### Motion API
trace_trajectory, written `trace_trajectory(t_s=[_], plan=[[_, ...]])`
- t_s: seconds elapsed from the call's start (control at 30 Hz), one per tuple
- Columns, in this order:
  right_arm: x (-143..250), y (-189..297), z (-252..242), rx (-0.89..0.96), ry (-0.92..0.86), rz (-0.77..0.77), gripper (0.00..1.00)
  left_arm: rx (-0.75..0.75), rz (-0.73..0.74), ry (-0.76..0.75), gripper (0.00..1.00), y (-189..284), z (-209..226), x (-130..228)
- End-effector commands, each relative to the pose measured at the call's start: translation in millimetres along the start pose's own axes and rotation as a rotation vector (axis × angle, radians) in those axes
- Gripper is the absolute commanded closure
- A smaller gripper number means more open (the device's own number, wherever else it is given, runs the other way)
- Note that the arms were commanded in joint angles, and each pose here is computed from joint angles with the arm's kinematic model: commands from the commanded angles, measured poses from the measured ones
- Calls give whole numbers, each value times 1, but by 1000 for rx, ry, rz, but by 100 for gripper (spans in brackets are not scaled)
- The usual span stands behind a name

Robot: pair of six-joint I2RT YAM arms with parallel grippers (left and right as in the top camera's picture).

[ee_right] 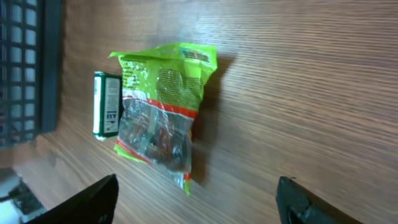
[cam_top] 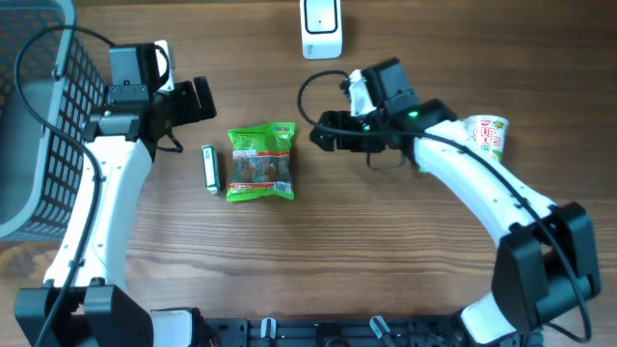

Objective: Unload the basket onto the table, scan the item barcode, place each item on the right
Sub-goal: 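Move both grippers toward the green snack bag in the middle, then grasp the green snack bag with left and right grippers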

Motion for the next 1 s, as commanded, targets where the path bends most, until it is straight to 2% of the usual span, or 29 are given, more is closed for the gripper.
trace_trajectory(t_s=[0.0, 0.07, 0.1, 0.13, 0.17, 0.2, 0.3, 0.47, 0.8, 0.97], plan=[[5, 8, 6, -95, 6, 46, 39, 331, 156, 71, 0, 0, -39, 24], [8, 8, 7, -108, 9, 62, 63, 405, 223, 63, 0, -6, -52, 40], [9, 8, 8, -116, 19, 71, 84, 407, 258, 50, 13, -13, -57, 52], [10, 8, 7, -116, 20, 73, 95, 410, 287, 37, 37, -18, -62, 61], [11, 7, 7, -118, 18, 76, 96, 412, 316, 29, 73, -23, -66, 71], [11, 7, 7, -122, 16, 79, 96, 412, 350, 20, 96, -29, -69, 82], [12, 5, 7, -124, 13, 84, 96, 374, 404, 1, 96, -44, -72, 100], [15, -9, 17, -230, 15, 130, 96, 177, 430, 27, 96, -71, -57, 111], [40, -64, 32, -251, -2, 253, 96, 144, 500, 33, 96, -109, -52, 130], [51, -92, 28, -181, -29, 277, 96, 111, 500, 27, 96, -118, -48, 133]])
Point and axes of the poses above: each gripper's point midway between its finger pads, its own y axis back along the fingers, its own z axis along the line the jaws close on, x = y × z, the point moved 6 cm from there along y, back along the fingers
